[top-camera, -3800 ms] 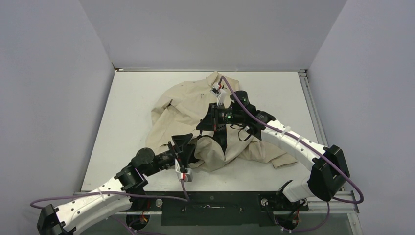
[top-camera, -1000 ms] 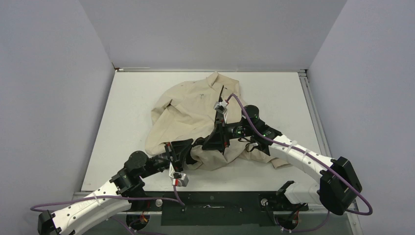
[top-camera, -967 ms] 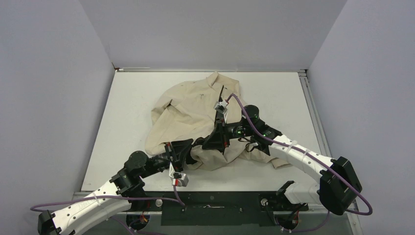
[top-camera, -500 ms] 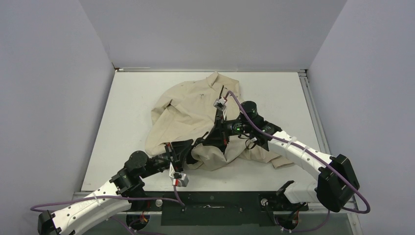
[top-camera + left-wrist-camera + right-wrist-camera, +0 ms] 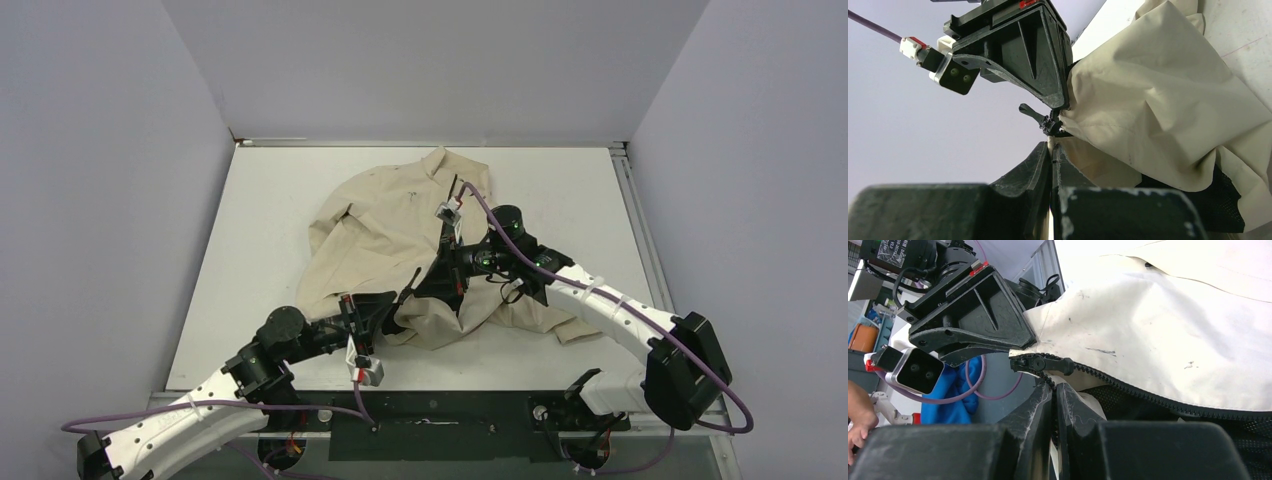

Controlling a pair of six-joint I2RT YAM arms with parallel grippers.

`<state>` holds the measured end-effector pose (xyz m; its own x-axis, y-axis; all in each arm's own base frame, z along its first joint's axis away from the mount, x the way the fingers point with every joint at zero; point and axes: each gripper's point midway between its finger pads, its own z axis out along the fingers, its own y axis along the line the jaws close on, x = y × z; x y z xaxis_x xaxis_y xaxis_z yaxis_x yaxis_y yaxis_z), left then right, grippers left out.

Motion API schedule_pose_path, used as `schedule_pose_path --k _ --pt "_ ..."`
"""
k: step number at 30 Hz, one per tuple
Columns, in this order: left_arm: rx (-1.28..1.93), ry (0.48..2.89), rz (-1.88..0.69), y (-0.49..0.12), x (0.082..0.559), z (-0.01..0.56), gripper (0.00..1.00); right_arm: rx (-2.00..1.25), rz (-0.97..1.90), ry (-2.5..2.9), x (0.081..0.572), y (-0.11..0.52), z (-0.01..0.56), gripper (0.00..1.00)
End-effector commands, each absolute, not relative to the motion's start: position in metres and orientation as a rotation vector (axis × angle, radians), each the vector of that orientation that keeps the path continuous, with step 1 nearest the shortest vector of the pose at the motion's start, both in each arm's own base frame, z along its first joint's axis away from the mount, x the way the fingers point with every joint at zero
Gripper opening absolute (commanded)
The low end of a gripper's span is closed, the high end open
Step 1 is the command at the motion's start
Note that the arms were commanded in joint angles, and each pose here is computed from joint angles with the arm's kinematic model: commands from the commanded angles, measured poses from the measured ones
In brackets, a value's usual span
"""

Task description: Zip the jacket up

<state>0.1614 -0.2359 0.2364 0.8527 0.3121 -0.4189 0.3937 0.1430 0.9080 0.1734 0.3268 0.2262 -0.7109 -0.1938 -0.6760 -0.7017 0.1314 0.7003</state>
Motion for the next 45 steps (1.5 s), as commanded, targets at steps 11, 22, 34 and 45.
schedule_pose_path --k 11,22,34,45 --pt "1.389 0.504 -0.107 -0.238 0.147 0.282 0.0 -0.741 1.552 2.015 0.203 0.323 0.225 0.12" --pt "1.391 0.526 -0.081 -0.238 0.154 0.275 0.0 -0.813 1.623 1.919 0.189 0.319 0.25 0.64" --pt "1.4 0.532 -0.073 -0.238 0.156 0.273 0.0 -0.792 1.713 1.864 0.184 0.329 0.267 0.43" --pt "1.398 0.531 -0.064 -0.237 0.156 0.273 0.0 -0.815 1.677 1.943 0.179 0.327 0.254 0.37"
